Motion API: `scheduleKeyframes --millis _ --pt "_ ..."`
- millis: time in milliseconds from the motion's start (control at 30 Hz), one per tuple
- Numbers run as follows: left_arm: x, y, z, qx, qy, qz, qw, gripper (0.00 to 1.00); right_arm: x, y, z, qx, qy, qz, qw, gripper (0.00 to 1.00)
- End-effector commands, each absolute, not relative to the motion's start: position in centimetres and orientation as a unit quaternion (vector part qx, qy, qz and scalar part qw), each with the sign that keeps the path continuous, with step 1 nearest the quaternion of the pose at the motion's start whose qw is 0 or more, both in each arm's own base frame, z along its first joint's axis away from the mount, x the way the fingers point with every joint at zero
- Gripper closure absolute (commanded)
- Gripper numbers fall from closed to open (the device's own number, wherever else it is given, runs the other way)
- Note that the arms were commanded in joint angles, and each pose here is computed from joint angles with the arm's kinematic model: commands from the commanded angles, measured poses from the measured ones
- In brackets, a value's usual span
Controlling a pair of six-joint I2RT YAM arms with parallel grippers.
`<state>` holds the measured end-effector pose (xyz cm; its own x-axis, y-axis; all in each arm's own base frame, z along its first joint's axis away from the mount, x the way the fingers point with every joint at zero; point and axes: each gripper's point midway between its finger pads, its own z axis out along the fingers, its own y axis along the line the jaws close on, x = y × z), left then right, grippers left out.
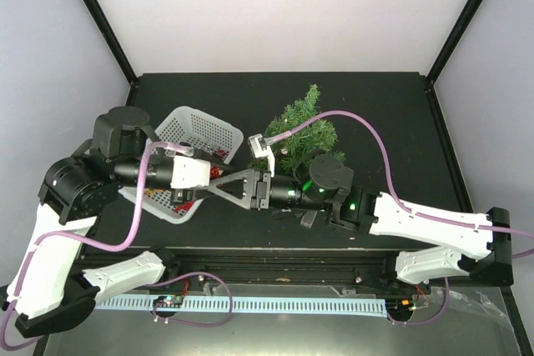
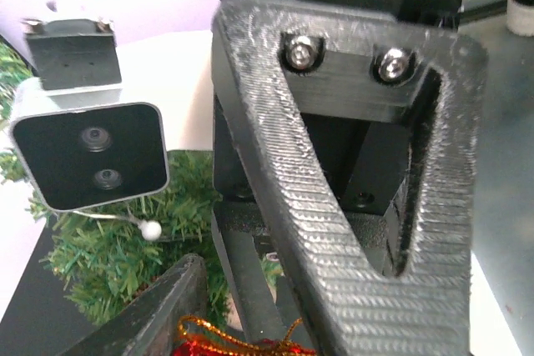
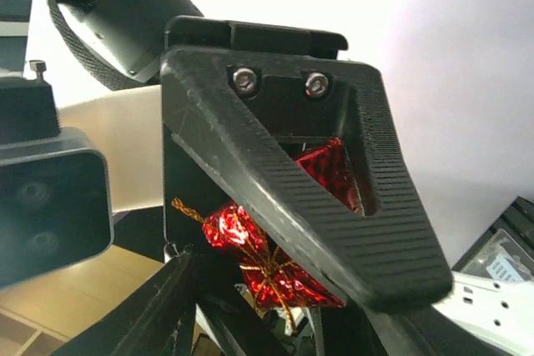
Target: Decorate the small christmas tree
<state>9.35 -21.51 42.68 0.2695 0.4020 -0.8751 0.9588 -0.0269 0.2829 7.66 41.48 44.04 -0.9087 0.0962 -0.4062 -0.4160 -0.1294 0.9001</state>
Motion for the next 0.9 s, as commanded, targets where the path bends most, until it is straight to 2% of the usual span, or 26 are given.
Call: scheduleKeyframes --millis 0,233,367,533,767,867 --pt "9.3 -21.5 43.0 0.647 0.521 -0.300 0.469 0.56 8.1 41.3 45.0 -0.117 0.630 0.744 0.191 0.56" --pt "9.1 -21.4 43.2 0.646 0.519 -0.306 0.469 0.54 8.5 41.3 44.2 -0.110 0.637 0.737 0.195 0.61" --pt "9.0 -21.3 43.2 0.645 0.518 -0.310 0.469 0.57 8.6 41.2 44.0 -0.108 0.638 0.736 0.199 0.65" --pt "9.2 -21.3 43.1 0.643 0.522 -0.308 0.468 0.54 8.6 41.0 44.4 -0.110 0.633 0.737 0.208 0.84" --pt "9.6 -21.2 43.0 0.639 0.528 -0.302 0.471 0.48 9.1 40.3 43.8 -0.102 0.640 0.729 0.221 0.98" --pt "9.4 -21.2 43.0 0.639 0.527 -0.307 0.469 0.48 9.2 40.1 43.8 -0.099 0.642 0.725 0.227 0.99"
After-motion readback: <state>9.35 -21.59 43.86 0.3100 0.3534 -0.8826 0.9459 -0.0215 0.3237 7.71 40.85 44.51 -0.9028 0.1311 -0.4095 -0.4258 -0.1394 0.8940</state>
